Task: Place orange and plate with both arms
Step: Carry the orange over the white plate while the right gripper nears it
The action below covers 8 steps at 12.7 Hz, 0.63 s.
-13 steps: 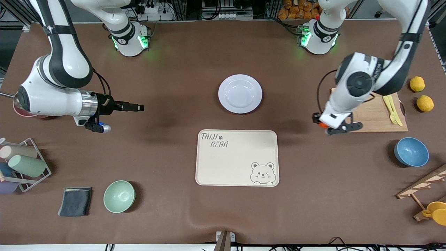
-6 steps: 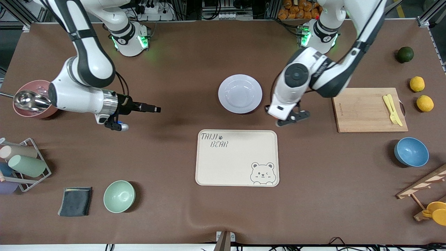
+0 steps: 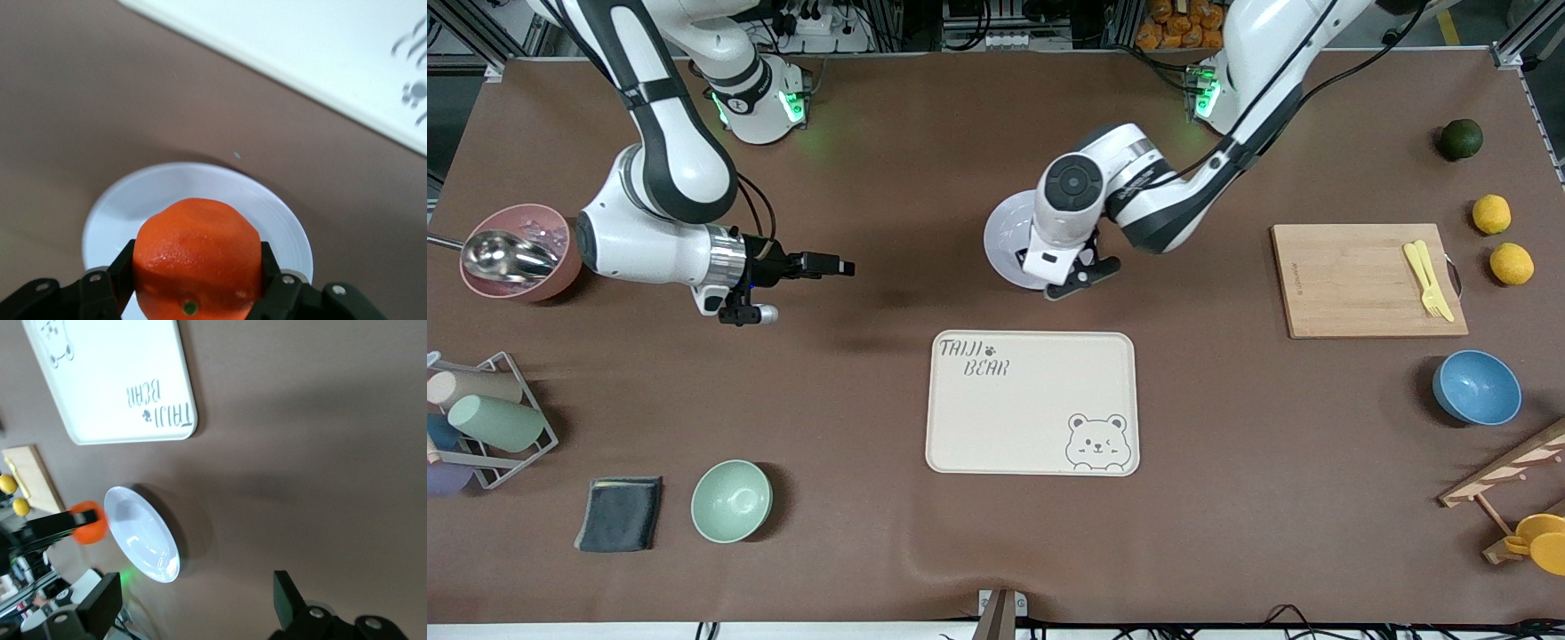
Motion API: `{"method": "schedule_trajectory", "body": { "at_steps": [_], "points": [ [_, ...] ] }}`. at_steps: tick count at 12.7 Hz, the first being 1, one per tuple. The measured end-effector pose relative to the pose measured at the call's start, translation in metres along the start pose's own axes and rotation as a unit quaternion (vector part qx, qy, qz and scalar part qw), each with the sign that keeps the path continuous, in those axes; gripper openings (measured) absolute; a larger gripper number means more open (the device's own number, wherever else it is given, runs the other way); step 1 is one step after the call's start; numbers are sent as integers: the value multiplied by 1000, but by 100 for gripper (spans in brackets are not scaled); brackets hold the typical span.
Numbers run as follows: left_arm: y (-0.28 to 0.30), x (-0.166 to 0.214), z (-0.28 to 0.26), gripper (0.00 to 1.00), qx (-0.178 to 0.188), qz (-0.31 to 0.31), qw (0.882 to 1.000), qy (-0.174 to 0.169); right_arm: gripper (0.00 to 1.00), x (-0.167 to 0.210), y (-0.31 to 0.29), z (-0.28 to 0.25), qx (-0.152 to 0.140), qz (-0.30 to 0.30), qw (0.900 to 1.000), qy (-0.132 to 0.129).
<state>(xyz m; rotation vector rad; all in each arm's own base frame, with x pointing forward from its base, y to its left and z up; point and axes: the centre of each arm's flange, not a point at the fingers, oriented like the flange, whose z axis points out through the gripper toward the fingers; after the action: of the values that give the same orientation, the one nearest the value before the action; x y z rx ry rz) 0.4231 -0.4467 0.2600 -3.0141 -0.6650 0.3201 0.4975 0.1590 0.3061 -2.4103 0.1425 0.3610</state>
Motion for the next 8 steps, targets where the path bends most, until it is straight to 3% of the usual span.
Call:
{"method": "schedule_trajectory", "body": {
  "at_steps": [2, 4, 8],
  "points": [
    [7, -16, 22, 73, 11, -12, 1000, -2, 100, -5, 4, 16, 26, -14, 1000, -8],
    [11, -33, 35, 73, 21, -10, 1000, 0, 100, -7, 3, 36, 28, -19, 999, -17],
    [12, -44, 58, 73, 37, -8, 999, 7, 100, -21, -12, 85, 63, -19, 998, 1]
  ]
}}
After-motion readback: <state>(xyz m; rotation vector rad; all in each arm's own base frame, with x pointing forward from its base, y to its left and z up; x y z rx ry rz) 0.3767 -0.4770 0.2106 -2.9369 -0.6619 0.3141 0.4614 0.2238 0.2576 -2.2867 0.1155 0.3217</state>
